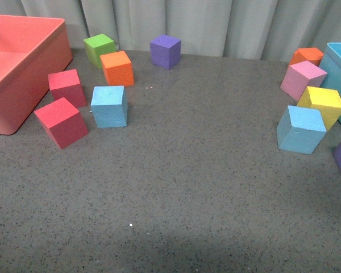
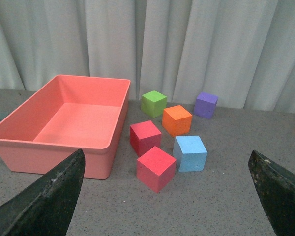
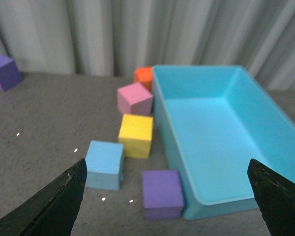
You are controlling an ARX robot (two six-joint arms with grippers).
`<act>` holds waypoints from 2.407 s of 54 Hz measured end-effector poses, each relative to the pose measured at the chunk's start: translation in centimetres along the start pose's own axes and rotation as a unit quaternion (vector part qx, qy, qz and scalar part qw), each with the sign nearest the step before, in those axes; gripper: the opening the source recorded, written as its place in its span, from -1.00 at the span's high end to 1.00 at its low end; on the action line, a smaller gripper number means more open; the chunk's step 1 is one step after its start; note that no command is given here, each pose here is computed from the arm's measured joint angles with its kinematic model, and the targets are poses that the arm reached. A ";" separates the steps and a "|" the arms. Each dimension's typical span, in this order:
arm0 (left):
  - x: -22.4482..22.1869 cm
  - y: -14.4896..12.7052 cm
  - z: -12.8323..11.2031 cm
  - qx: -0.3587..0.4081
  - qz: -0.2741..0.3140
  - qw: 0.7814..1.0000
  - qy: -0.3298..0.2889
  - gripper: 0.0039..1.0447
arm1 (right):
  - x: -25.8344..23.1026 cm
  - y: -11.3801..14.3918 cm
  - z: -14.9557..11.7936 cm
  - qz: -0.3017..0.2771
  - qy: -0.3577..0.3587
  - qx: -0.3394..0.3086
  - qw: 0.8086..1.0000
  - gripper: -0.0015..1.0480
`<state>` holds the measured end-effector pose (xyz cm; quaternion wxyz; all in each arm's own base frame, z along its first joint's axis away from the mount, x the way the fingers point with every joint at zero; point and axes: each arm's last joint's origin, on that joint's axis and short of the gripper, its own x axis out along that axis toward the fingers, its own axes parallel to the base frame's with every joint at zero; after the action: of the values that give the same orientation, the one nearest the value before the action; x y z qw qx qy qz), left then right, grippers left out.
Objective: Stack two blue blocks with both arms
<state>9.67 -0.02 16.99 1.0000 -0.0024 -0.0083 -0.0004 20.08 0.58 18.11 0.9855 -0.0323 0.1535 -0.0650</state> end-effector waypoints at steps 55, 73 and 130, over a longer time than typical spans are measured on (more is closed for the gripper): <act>0.0 0.0 0.0 0.000 0.000 1.000 0.000 -0.88 | 21.5 6.1 -3.4 0.034 0.377 0.084 0.922 -0.81; 0.0 0.0 0.0 0.000 0.000 1.000 0.000 -0.88 | 22.8 6.5 -4.3 0.015 0.405 0.065 0.912 -0.05; 0.0 0.0 0.0 0.000 0.000 1.000 0.000 -0.88 | 23.3 20.5 -2.4 0.138 0.399 0.007 0.906 0.17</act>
<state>9.67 -0.02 16.99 1.0000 -0.0024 -0.0083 -0.0004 43.81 17.58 7.20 0.8410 0.0245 0.5367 0.0632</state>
